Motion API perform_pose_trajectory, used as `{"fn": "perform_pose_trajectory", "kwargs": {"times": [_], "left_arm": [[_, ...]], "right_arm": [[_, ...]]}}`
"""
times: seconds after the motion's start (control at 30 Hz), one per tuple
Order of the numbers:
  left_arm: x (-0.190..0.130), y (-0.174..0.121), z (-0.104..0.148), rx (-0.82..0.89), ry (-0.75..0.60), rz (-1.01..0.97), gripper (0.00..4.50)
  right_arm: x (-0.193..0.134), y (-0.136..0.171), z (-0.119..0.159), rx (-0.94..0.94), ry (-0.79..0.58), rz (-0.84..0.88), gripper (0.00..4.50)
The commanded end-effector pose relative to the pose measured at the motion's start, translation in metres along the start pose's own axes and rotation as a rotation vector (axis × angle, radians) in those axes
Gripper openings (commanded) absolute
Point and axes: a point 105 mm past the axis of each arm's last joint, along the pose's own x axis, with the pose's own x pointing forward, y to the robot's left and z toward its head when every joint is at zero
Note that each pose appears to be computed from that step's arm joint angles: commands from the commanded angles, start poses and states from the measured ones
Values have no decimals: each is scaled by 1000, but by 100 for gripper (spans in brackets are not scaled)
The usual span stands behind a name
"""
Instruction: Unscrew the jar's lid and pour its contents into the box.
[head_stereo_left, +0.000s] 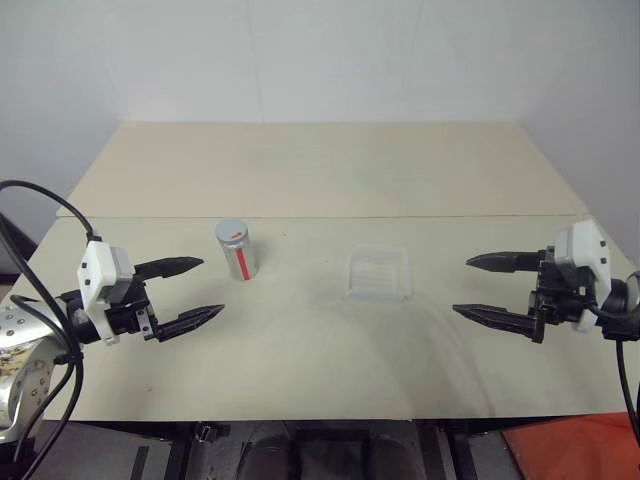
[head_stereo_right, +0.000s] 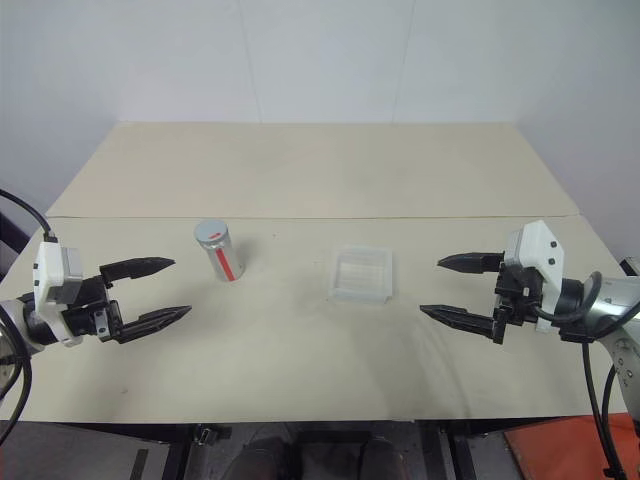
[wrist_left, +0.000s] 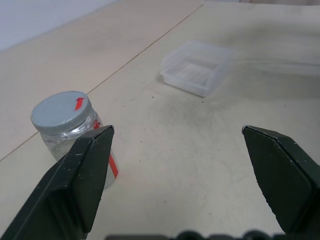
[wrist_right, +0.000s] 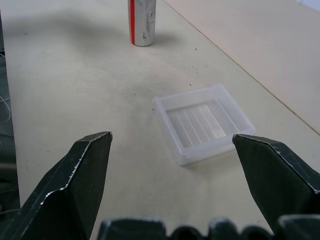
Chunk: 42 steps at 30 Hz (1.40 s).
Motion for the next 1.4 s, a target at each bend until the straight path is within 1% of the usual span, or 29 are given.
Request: {"fn": "perform_pose_trajectory", "kwargs": {"times": [0.03, 0.33, 0.47, 0.57, 0.73, 0.77, 0.83, 0.9, 1.07, 1.17, 1.23, 1.37, 1.4], "left_arm": [[-1, 0, 8, 28, -22, 0, 446], [-1, 0, 8, 27, -26, 8, 446], [4, 0, 6, 27, -21, 32, 446], [10, 2, -6, 30, 20, 108, 446], [25, 5, -7, -36, -58, 316, 446], [29, 5, -7, -88, -68, 346, 446], [35, 1, -8, -148, -73, 385, 446], [40, 0, -11, -164, -51, 442, 446], [44, -4, -21, -188, -43, 623, 446], [42, -1, -26, -215, -40, 804, 446], [42, 0, -28, -194, -38, 896, 446], [53, -2, -25, -104, -47, 966, 446], [55, 0, -25, -112, -59, 998, 446]], "right_arm": [[-5, -1, 11, -44, -8, -4, 450], [-5, 0, 11, -46, -9, 8, 450], [-5, 0, 11, -45, -9, 7, 450], [-4, 0, 10, -42, -5, 11, 450], [-3, -1, 10, -45, 0, 25, 450], [-2, -1, 10, -46, -1, 29, 450], [0, -3, 11, -49, -2, 36, 450], [0, -3, 11, -50, -2, 43, 450], [2, -4, 11, -51, -2, 54, 450], [2, -3, 11, -52, -4, 57, 450], [2, -3, 11, -50, -7, 54, 450], [3, -3, 10, -49, -8, 52, 450], [3, -3, 10, -51, -10, 53, 450]]}}
